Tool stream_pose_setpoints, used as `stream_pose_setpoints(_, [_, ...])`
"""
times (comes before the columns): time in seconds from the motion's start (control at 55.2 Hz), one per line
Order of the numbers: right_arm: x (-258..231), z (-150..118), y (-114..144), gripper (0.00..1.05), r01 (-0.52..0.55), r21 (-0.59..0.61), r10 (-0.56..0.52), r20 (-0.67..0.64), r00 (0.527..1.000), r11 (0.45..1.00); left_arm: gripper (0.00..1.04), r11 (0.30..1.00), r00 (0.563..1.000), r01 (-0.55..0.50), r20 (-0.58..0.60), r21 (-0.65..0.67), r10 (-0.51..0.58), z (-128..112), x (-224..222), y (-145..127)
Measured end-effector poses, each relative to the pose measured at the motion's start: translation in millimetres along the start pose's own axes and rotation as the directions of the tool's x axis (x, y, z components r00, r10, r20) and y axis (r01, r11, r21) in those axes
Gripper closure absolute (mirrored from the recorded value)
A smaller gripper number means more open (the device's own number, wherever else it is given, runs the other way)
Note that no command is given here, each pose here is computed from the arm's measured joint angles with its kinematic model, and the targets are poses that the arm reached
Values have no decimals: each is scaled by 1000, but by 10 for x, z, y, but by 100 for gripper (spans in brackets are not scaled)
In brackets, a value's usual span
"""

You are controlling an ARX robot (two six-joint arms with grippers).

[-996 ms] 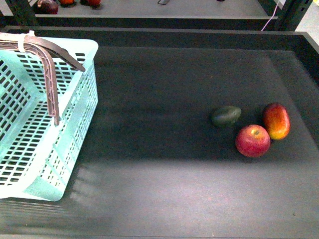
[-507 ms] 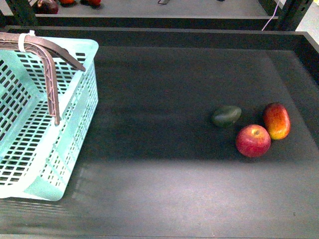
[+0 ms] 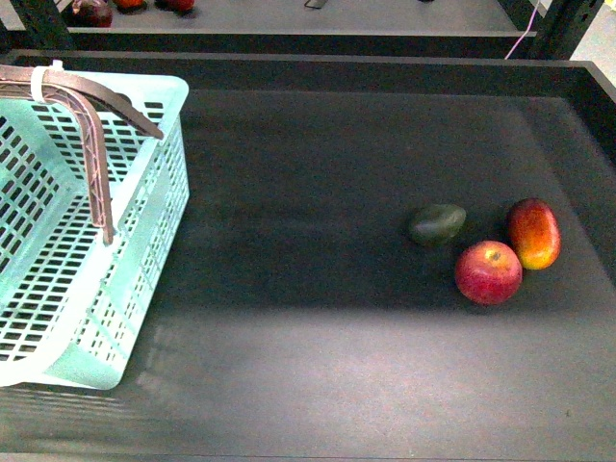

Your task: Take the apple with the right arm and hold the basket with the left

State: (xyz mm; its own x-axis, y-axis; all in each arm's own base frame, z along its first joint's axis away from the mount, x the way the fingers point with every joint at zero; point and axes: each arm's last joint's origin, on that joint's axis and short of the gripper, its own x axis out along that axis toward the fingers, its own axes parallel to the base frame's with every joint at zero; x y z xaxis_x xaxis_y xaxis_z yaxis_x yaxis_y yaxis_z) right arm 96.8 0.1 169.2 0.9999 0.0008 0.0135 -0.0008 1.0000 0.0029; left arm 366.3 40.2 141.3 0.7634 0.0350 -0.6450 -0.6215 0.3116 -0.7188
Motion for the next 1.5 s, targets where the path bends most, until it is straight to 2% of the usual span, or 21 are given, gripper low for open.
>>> stream_pose_setpoints(0.091, [0, 0, 0, 9, 0, 0, 0, 0, 1000, 1000, 75, 1000, 1000, 12, 0, -2, -12, 5, -25, -26])
stream_pose_setpoints(0.217, [0, 0, 0, 9, 0, 0, 0, 0, 1000, 1000, 86, 999, 1000, 17, -1, -47, -17, 8, -37, -33])
stream_pose_setpoints(0.362, [0, 0, 0, 9, 0, 0, 0, 0, 1000, 1000, 86, 999, 1000, 21, 3, -41, -21, 7, -84, -56])
stream_pose_setpoints(0.489, [0, 0, 0, 9, 0, 0, 0, 0, 1000, 1000, 86, 999, 999, 39, 6, 21, -39, -33, -193, -88])
stream_pose_setpoints(0.67, [0, 0, 0, 9, 0, 0, 0, 0, 1000, 1000, 86, 988, 993, 117, 3, 99, -118, -80, -515, -289])
stream_pose_setpoints(0.797, [0, 0, 0, 9, 0, 0, 0, 0, 1000, 1000, 86, 972, 983, 183, -30, 145, -180, -170, -787, -456])
stream_pose_setpoints(0.905, [0, 0, 0, 9, 0, 0, 0, 0, 1000, 1000, 86, 952, 970, 238, -91, 193, -224, -350, -978, -581])
stream_pose_setpoints(1.032, [0, 0, 0, 9, 0, 0, 0, 0, 1000, 1000, 86, 947, 967, 250, -106, 203, -233, -394, -1008, -603])
stream_pose_setpoints(1.05, [0, 0, 0, 9, 0, 0, 0, 0, 1000, 1000, 86, 922, 948, 303, -179, 240, -265, -605, -1124, -688])
stream_pose_setpoints(1.213, [0, 0, -1, 9, 2, 0, -2, 0, 1000, 1000, 86, 873, 912, 376, -289, 311, -290, -1056, -1376, -834])
stream_pose_setpoints(1.376, [0, 0, -1, 9, 2, 0, -2, 0, 1000, 1000, 86, 801, 845, 497, -396, 334, -360, -1334, -1732, -1039])
stream_pose_setpoints(1.503, [0, 0, -1, 9, 2, 0, -2, 0, 1000, 1000, 86, 755, 812, 550, -441, 358, -382, -1469, -1870, -1111])
